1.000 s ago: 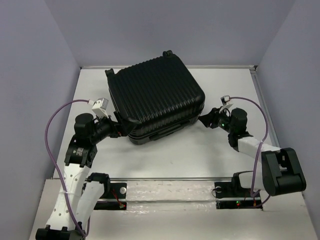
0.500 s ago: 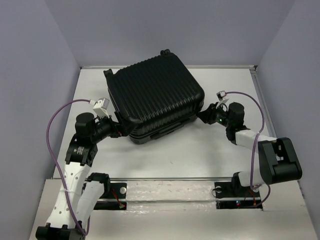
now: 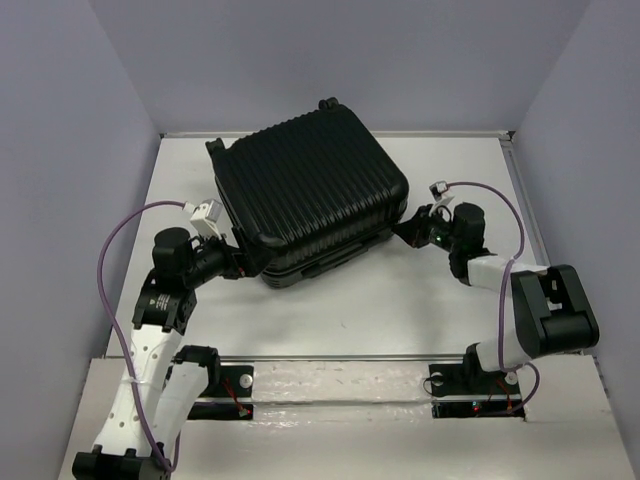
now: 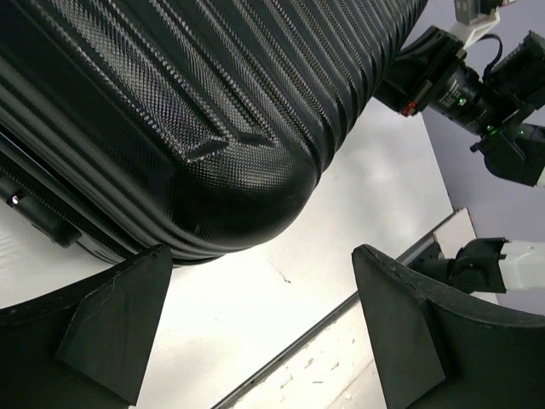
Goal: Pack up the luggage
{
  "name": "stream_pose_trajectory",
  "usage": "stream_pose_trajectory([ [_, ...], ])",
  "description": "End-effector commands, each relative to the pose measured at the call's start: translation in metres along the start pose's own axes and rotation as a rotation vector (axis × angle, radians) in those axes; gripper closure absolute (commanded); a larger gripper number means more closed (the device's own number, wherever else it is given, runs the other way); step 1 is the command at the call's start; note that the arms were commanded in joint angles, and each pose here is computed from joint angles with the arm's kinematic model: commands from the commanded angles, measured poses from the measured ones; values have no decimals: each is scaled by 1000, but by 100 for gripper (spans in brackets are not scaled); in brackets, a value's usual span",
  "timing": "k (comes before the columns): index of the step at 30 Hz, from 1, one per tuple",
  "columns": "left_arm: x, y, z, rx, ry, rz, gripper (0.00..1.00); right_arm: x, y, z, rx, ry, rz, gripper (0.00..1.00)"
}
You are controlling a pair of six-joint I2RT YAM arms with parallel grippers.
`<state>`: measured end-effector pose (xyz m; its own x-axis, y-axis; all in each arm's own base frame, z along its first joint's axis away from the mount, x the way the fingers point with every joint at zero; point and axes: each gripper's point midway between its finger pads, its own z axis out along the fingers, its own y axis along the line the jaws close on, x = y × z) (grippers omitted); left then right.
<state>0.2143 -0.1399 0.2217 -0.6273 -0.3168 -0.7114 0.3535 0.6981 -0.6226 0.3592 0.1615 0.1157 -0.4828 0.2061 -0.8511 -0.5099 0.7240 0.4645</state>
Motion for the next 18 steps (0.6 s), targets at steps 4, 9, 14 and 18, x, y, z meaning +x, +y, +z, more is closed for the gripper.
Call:
stream_pose_trajectory([
  [4, 0, -11, 5, 75, 11, 4, 1, -36, 17, 15, -57, -94, -93, 93],
  [9, -5, -21, 17, 130, -13, -16, 1, -18, 40, 21, -41, -31, -114, 93],
  [14, -4, -44, 34, 185, -18, -28, 1, 61, 106, 15, -3, 301, -207, 93],
  [18, -1, -58, 45, 218, -15, -37, 1, 93, 175, -8, -171, 409, -171, 93],
])
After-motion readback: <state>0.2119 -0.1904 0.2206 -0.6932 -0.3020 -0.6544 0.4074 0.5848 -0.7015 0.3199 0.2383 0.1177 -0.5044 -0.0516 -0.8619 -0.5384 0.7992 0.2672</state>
